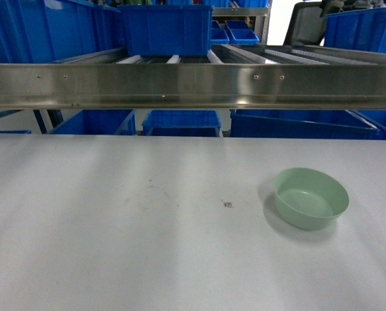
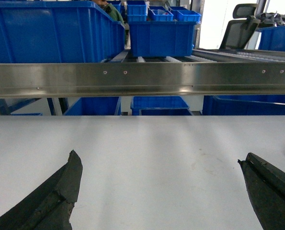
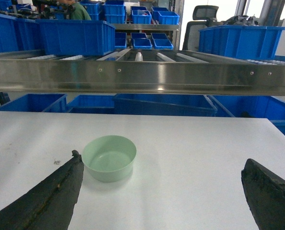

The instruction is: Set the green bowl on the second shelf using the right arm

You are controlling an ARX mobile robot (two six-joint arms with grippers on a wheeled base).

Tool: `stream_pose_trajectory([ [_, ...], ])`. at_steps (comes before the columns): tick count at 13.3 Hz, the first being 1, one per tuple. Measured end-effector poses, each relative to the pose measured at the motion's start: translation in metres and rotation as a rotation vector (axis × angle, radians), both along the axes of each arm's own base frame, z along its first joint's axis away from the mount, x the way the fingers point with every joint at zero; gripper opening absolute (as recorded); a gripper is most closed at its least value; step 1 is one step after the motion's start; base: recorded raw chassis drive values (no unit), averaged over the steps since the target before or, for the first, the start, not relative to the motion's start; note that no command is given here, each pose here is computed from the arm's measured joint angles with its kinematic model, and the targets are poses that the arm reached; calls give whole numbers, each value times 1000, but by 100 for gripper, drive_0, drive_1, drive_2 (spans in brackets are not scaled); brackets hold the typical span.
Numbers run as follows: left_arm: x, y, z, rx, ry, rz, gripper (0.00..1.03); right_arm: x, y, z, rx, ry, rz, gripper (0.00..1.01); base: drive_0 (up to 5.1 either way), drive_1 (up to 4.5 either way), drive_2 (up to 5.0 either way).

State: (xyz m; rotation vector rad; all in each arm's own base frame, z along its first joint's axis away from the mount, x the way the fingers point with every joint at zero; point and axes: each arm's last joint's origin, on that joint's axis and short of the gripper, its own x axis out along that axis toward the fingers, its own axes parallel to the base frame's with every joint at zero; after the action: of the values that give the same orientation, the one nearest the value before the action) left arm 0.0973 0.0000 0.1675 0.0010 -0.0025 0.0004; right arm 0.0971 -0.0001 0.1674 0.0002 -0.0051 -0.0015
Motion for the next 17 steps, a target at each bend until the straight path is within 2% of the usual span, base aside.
stream_pose_trajectory([
  [15,0,0,0,0,0,0,98,0,0,0,0,0,0,98,0,0,0],
  [16,0,0,0,0,0,0,98,0,0,1,0,-7,-1,98,0,0,0],
  [17,0,0,0,0,0,0,98,1,1,5,-11,-52,0,98,0,0,0],
])
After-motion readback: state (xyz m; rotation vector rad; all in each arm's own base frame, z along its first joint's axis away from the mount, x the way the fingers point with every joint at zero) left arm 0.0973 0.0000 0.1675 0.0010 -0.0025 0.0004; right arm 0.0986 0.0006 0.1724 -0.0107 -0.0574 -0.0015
